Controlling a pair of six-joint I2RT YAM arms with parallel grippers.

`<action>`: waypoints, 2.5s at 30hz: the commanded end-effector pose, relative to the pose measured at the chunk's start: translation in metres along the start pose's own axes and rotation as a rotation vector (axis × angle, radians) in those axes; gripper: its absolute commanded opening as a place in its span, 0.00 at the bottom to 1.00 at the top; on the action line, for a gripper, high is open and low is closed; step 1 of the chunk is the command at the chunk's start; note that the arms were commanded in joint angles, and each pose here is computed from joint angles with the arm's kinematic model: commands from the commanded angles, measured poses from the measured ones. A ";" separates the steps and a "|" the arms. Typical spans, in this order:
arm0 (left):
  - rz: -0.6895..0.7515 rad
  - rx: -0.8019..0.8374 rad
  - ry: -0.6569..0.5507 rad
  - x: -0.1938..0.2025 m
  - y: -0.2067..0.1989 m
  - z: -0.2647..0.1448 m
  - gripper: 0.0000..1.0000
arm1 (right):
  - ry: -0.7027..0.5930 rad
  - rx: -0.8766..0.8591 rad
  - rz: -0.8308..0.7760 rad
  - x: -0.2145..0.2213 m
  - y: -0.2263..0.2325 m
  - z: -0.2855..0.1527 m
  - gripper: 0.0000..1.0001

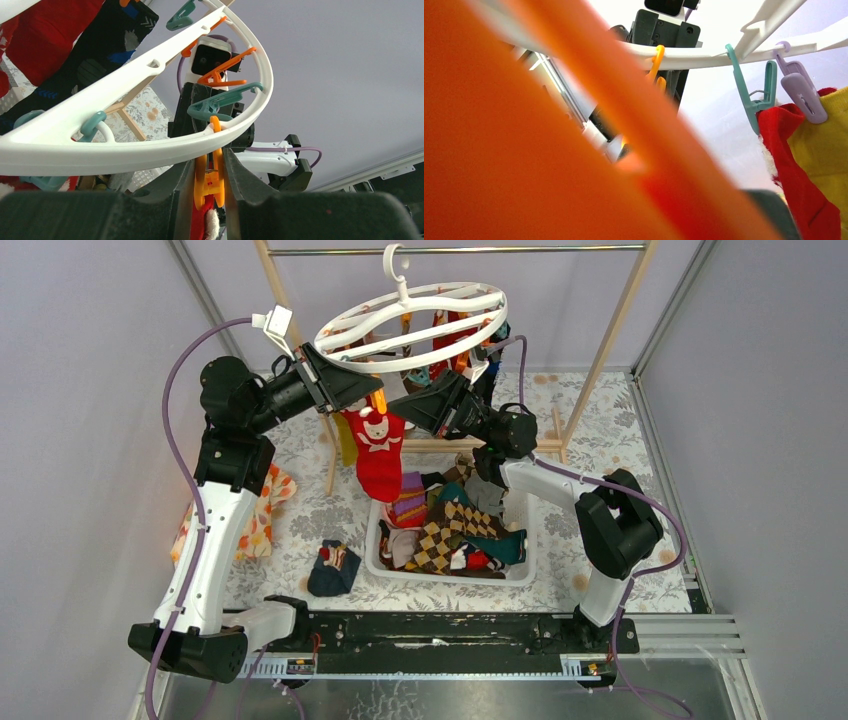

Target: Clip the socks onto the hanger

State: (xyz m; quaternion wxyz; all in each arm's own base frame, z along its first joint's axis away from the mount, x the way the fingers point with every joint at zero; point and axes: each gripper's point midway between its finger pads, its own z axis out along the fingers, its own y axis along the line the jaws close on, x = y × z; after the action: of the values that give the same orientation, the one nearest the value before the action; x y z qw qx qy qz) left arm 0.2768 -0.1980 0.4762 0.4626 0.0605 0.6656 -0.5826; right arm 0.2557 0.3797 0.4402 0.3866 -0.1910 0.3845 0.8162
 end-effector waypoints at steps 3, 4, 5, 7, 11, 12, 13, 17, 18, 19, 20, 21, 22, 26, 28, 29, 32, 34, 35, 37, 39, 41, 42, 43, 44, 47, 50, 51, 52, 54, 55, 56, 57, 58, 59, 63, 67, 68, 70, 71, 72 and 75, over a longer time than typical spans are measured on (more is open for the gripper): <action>0.051 0.074 0.027 0.004 -0.016 -0.005 0.00 | -0.093 -0.145 -0.138 -0.031 0.047 0.009 0.00; 0.052 0.076 0.027 0.004 -0.016 -0.005 0.00 | -0.094 -0.148 -0.140 -0.031 0.048 0.010 0.00; 0.055 0.078 0.026 0.004 -0.017 -0.005 0.00 | -0.099 -0.149 -0.142 -0.033 0.048 0.010 0.00; 0.061 0.082 0.024 0.003 -0.017 -0.005 0.00 | -0.108 -0.149 -0.144 -0.035 0.048 0.011 0.00; 0.075 0.078 0.020 0.002 -0.017 -0.005 0.00 | -0.107 -0.151 -0.145 -0.035 0.046 0.013 0.00; 0.082 0.077 0.019 0.002 -0.017 -0.005 0.00 | -0.109 -0.149 -0.151 -0.035 0.046 0.013 0.00; 0.084 0.074 0.018 0.002 -0.016 -0.005 0.00 | -0.118 -0.144 -0.157 -0.036 0.045 0.012 0.00; 0.110 0.049 0.004 0.001 -0.012 -0.006 0.02 | -0.153 -0.131 -0.174 -0.040 0.044 0.011 0.00; 0.116 0.042 0.000 0.000 -0.011 -0.006 0.03 | -0.150 -0.133 -0.176 -0.040 0.044 0.012 0.00; 0.121 0.034 -0.005 0.000 -0.010 -0.006 0.04 | -0.150 -0.135 -0.178 -0.040 0.045 0.012 0.00; 0.126 0.027 -0.010 -0.001 -0.009 -0.006 0.05 | -0.145 -0.138 -0.178 -0.039 0.045 0.013 0.00; 0.130 0.022 -0.014 -0.002 -0.008 -0.007 0.06 | -0.139 -0.137 -0.178 -0.038 0.045 0.013 0.00; 0.131 0.017 -0.017 -0.003 -0.007 -0.006 0.06 | -0.136 -0.135 -0.175 -0.037 0.044 0.013 0.00; 0.132 0.004 -0.022 -0.004 -0.005 -0.006 0.19 | -0.129 -0.099 -0.171 -0.034 0.039 0.011 0.26; 0.137 -0.007 -0.024 -0.005 -0.004 -0.007 0.23 | -0.134 -0.050 -0.171 -0.033 0.034 0.009 0.43; 0.143 -0.015 -0.027 -0.005 -0.004 -0.007 0.28 | -0.137 -0.027 -0.170 -0.033 0.032 0.007 0.49; 0.160 -0.038 -0.028 -0.007 -0.003 -0.009 0.55 | -0.122 0.027 -0.178 -0.029 0.026 0.002 0.76; 0.165 -0.059 -0.020 -0.005 -0.001 -0.010 0.63 | -0.095 0.069 -0.189 -0.024 0.021 -0.001 0.98; 0.180 -0.069 -0.015 -0.005 0.000 -0.011 0.66 | -0.084 0.093 -0.201 -0.022 0.019 -0.003 1.00; 0.202 -0.085 -0.005 -0.004 0.001 -0.015 0.66 | -0.069 0.149 -0.212 -0.016 0.012 -0.012 1.00; 0.203 -0.093 0.003 -0.001 0.003 -0.016 0.63 | -0.062 0.197 -0.240 -0.012 0.009 -0.020 1.00; 0.196 -0.087 0.007 0.003 0.005 -0.016 0.59 | -0.056 0.240 -0.255 -0.010 0.005 -0.026 1.00; 0.187 -0.088 0.009 0.003 0.008 -0.015 0.58 | -0.046 0.256 -0.257 -0.008 0.003 -0.029 1.00; 0.182 -0.089 0.011 0.003 0.009 -0.014 0.58 | -0.030 0.272 -0.263 -0.004 0.001 -0.032 1.00; 0.181 -0.086 0.013 0.002 0.009 -0.013 0.58 | -0.012 0.292 -0.272 0.000 -0.002 -0.036 1.00; 0.182 -0.090 0.010 -0.001 0.009 -0.011 0.58 | 0.039 0.387 -0.311 0.011 -0.011 -0.055 1.00; 0.193 -0.089 0.008 -0.002 0.008 -0.012 0.58 | 0.164 0.542 -0.360 0.035 -0.028 -0.087 1.00; 0.197 -0.091 0.006 -0.002 0.008 -0.012 0.58 | 0.223 0.596 -0.390 0.044 -0.034 -0.099 1.00; 0.201 -0.090 0.006 -0.002 0.007 -0.013 0.58 | 0.303 0.660 -0.403 0.058 -0.041 -0.115 1.00; 0.203 -0.090 0.004 -0.002 0.007 -0.013 0.58 | 0.464 0.772 -0.427 0.085 -0.054 -0.151 1.00; 0.203 -0.089 0.005 -0.001 0.007 -0.013 0.58 | 0.506 0.800 -0.439 0.091 -0.056 -0.162 1.00; 0.202 -0.089 0.004 -0.001 0.008 -0.013 0.58 | 0.524 0.813 -0.453 0.094 -0.055 -0.170 1.00; 0.200 -0.089 0.004 -0.001 0.009 -0.013 0.58 | 0.512 0.812 -0.465 0.092 -0.052 -0.171 1.00; 0.200 -0.086 0.003 0.000 0.009 -0.013 0.58 | 0.477 0.794 -0.481 0.088 -0.046 -0.167 1.00; 0.196 -0.084 0.001 0.000 0.010 -0.012 0.58 | 0.439 0.768 -0.494 0.082 -0.040 -0.161 1.00; 0.186 -0.076 -0.001 -0.001 0.011 -0.010 0.57 | 0.262 0.586 -0.524 0.044 -0.010 -0.101 0.98; 0.196 -0.071 -0.009 -0.004 0.010 -0.009 0.56 | 0.103 0.458 -0.507 0.003 -0.001 -0.054 1.00; 0.196 -0.071 -0.010 -0.004 0.010 -0.009 0.56 | 0.077 0.454 -0.516 -0.007 -0.003 -0.046 1.00; 0.194 -0.072 -0.012 -0.005 0.010 -0.008 0.55 | 0.046 0.452 -0.538 -0.022 -0.007 -0.033 1.00; 0.195 -0.071 -0.012 -0.005 0.010 -0.008 0.54 | 0.035 0.431 -0.550 -0.028 -0.005 -0.027 1.00; 0.196 -0.070 -0.012 -0.005 0.009 -0.008 0.54 | 0.018 0.409 -0.552 -0.034 -0.004 -0.022 1.00; 0.196 -0.068 -0.012 -0.005 0.009 -0.008 0.53 | -0.028 0.363 -0.542 -0.048 -0.004 -0.013 1.00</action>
State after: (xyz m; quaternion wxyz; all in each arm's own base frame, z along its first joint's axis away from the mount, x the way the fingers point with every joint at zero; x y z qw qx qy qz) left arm 0.2783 -0.1874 0.4597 0.5002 0.0957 0.6921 -0.5116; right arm 0.2901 0.3582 0.3951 0.5817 -0.2154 0.5439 0.5651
